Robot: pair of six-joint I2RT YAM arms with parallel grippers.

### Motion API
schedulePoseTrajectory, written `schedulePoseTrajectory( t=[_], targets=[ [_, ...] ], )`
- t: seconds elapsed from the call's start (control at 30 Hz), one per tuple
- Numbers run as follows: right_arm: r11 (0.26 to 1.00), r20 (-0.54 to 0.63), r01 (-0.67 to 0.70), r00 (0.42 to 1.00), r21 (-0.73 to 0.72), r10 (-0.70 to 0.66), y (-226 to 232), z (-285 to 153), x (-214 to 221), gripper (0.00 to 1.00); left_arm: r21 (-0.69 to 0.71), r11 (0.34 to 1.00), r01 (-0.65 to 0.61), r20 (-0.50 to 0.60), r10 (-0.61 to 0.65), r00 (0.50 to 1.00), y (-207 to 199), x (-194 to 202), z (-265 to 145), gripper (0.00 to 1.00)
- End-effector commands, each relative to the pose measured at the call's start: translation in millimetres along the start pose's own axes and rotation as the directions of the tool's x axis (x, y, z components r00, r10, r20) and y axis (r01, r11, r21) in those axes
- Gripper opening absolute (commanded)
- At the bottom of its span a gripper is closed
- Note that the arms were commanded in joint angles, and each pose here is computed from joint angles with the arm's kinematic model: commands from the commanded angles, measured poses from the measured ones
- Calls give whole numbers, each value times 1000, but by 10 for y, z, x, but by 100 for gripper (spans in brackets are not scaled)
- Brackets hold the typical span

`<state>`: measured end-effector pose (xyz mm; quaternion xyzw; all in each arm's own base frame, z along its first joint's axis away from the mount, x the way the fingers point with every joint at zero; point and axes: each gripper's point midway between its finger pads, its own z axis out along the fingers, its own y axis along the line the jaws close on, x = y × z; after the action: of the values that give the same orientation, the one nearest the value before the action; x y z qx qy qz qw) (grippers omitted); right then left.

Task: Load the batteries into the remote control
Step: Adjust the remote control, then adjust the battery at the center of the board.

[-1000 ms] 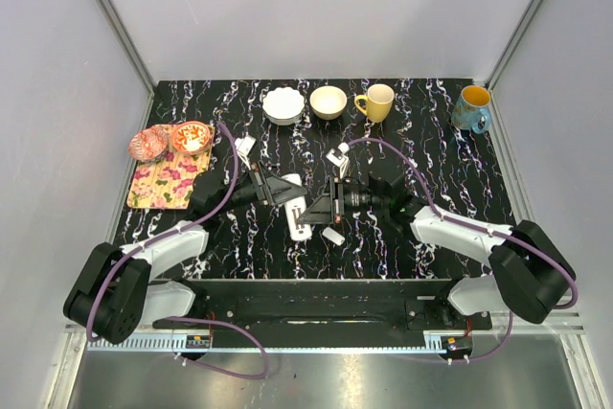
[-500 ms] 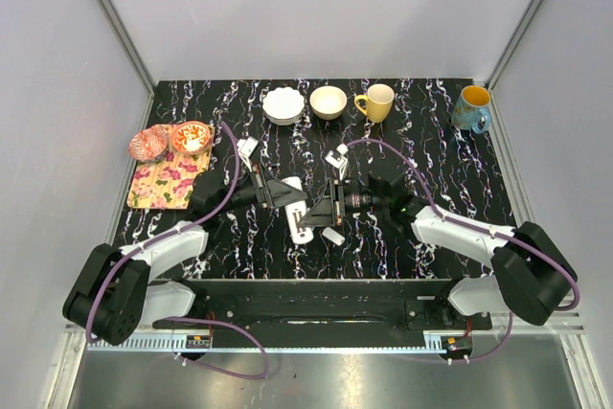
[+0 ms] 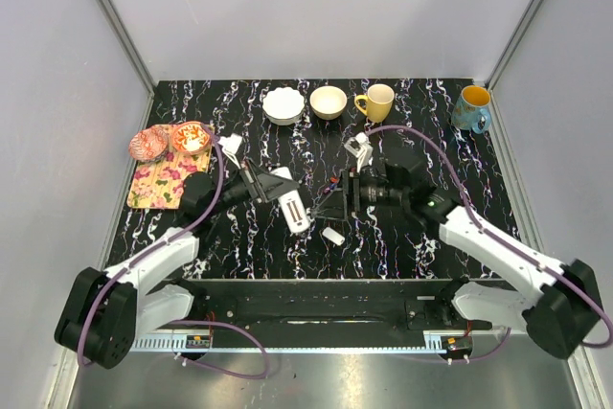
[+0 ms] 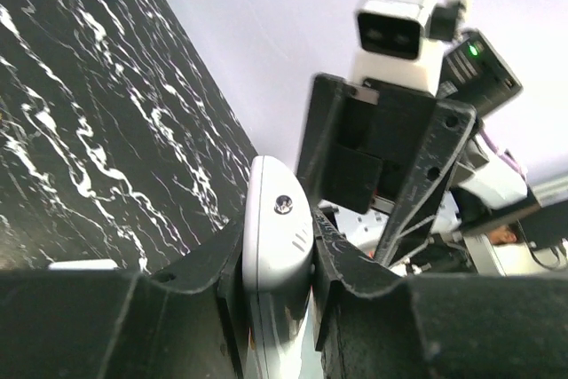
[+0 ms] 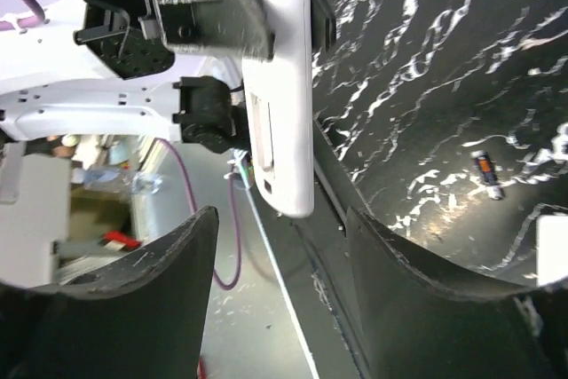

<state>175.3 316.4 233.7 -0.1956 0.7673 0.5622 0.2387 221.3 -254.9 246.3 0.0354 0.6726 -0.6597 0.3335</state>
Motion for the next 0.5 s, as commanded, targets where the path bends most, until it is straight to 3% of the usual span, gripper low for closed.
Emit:
schedulePoseTrajectory(
  t=[0.0,0.13,0.33,0.47],
  targets=[
    [958,65,79,993,276,-100,-336,-279,-88,66,-60,998,-29,163,38,986,72,-326,-83,0],
    [842,190,-24,977,538,-94,-982,-440,-125,67,-86,996,18,256,4,967,213,-410,-270,0],
    [697,53,-21,998,717,-25,-1704,-404,253,66,-158,987,37,289,10,957,304,-341,-447,0],
    [586,60,-33,998,810,-27,-1991,-300,-11,68,-191,981,-16,319,78,945,217,-354,-558,0]
  ],
)
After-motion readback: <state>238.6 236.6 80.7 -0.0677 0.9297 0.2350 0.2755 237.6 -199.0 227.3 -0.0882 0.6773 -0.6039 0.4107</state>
